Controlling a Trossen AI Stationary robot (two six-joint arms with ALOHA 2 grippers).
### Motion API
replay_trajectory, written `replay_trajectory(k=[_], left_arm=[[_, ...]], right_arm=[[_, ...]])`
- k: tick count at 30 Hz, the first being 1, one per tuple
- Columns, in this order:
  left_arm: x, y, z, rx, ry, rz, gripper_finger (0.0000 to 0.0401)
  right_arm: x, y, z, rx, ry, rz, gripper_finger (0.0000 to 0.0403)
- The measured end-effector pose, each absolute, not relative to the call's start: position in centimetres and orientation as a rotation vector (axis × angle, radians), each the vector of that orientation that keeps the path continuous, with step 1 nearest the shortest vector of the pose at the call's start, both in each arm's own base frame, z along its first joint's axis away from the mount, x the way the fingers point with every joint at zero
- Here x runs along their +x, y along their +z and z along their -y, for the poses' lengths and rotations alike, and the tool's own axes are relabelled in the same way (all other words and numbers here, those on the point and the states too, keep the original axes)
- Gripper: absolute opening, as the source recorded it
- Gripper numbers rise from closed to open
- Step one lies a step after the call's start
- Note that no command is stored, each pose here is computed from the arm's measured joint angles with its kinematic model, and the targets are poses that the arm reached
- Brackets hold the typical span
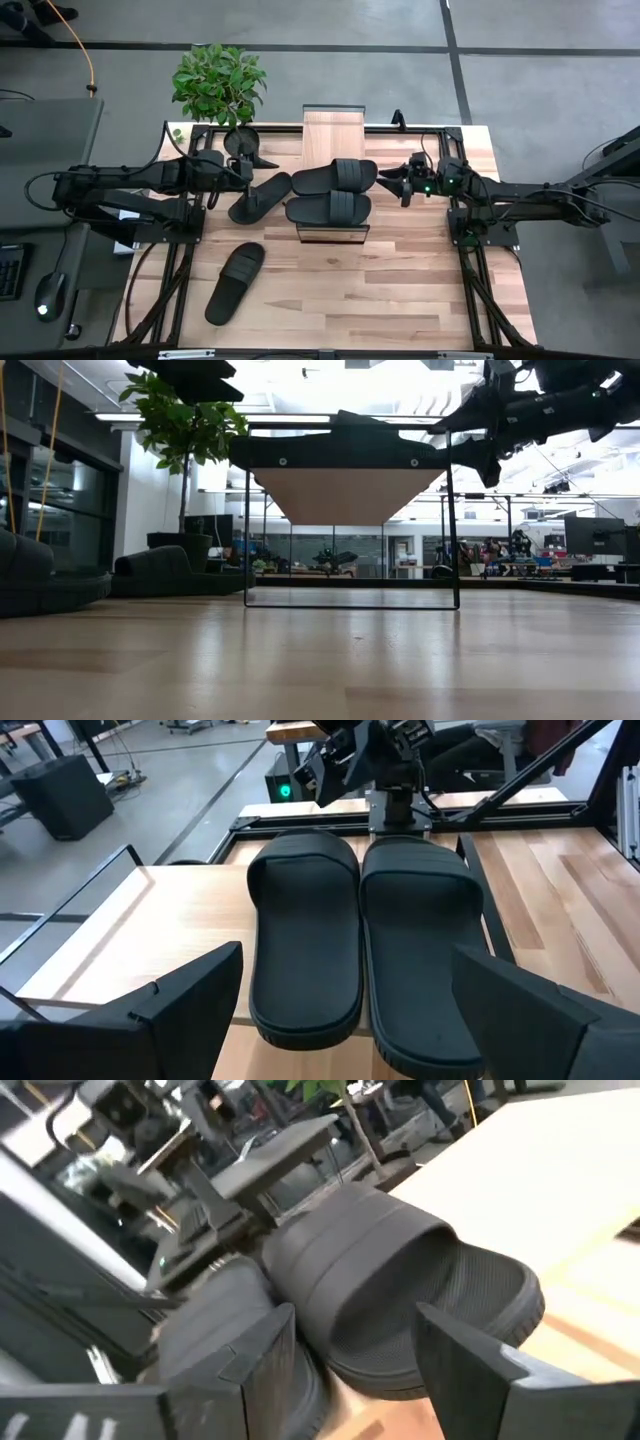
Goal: Pick and place slides into the shelf
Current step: Put the bottom black slipper on the shelf
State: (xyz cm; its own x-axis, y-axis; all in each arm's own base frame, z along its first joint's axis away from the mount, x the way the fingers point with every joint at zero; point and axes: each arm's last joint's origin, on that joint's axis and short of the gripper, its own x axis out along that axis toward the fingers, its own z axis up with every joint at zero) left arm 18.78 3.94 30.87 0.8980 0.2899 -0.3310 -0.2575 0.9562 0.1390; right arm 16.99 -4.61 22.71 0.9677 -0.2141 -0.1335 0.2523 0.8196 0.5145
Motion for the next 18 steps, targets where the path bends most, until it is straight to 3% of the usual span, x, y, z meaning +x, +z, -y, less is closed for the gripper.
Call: replay_trajectory(k=[8, 18], left_arm=[[18.4, 30.0, -3.9, 0.054, 0.285, -0.452, 0.0337], [17.6, 28.6, -3.7, -0.057, 0.311, -0.601, 0.0337]], right_arm=[[17.0, 23.1, 4.6, 0.69, -0.244, -0.013, 0.0193], [17.0, 23.1, 4.8, 0.665, -0.305, 0.008, 0.0193]])
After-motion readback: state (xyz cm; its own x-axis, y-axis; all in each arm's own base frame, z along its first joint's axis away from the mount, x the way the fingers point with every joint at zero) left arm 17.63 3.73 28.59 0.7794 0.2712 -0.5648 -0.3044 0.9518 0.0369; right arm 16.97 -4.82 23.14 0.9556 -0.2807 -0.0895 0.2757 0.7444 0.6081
